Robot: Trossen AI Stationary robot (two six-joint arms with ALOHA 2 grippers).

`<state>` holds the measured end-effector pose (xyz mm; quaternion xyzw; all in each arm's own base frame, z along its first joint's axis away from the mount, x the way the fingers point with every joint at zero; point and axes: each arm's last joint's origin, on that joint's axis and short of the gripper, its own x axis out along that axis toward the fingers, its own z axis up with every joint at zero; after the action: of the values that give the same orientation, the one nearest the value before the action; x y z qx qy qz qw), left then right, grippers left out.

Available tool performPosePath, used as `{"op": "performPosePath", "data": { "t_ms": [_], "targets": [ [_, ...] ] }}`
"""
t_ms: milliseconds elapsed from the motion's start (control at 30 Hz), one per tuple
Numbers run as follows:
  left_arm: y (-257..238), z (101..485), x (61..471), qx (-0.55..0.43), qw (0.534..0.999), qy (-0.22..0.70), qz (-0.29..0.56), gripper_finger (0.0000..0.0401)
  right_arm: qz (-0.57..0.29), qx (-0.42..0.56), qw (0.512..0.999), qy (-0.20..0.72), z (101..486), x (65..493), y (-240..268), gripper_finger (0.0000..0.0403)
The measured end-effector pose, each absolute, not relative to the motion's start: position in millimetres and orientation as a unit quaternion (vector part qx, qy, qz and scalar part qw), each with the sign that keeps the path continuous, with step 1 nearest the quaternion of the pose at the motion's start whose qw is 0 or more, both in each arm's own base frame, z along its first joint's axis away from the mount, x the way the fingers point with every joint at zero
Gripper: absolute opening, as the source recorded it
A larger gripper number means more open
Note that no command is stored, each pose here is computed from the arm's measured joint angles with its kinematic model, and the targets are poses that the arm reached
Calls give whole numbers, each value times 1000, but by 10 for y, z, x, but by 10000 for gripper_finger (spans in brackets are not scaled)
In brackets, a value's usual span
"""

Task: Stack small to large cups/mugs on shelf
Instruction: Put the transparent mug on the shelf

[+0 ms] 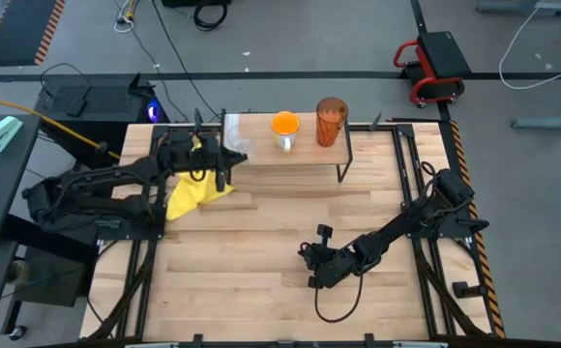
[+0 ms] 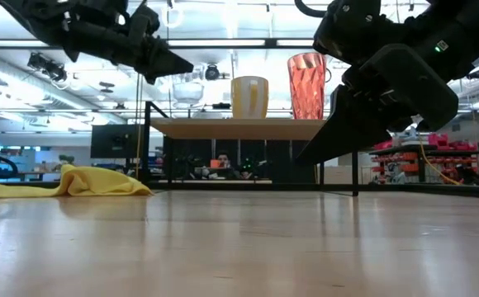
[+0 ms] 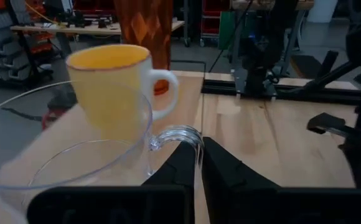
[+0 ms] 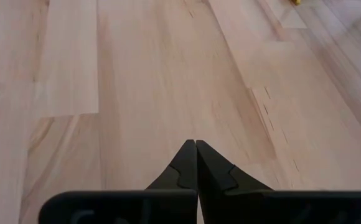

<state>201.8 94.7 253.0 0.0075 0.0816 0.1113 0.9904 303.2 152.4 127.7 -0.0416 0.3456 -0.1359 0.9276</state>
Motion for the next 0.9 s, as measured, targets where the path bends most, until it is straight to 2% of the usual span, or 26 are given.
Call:
{"op": "performPosePath", "data": {
  "t_ms": [200,467,800,900],
  "targets": [
    [1129,2639,2114,19,991,92,99,17,-145,-44,925,349,1274,3061,1454,2],
    [1418,2460,2259,-7,981,158,110,17,-157,-50,919,357,1263,3094,1354,2],
    [1505,2449,2254,-11,981,157,114,17,-155,-56,919,359,1262,3093,1353,1],
    [1504,2448,2254,-12,981,157,114,28,-155,-56,919,359,1262,3092,1353,1]
  ]
}}
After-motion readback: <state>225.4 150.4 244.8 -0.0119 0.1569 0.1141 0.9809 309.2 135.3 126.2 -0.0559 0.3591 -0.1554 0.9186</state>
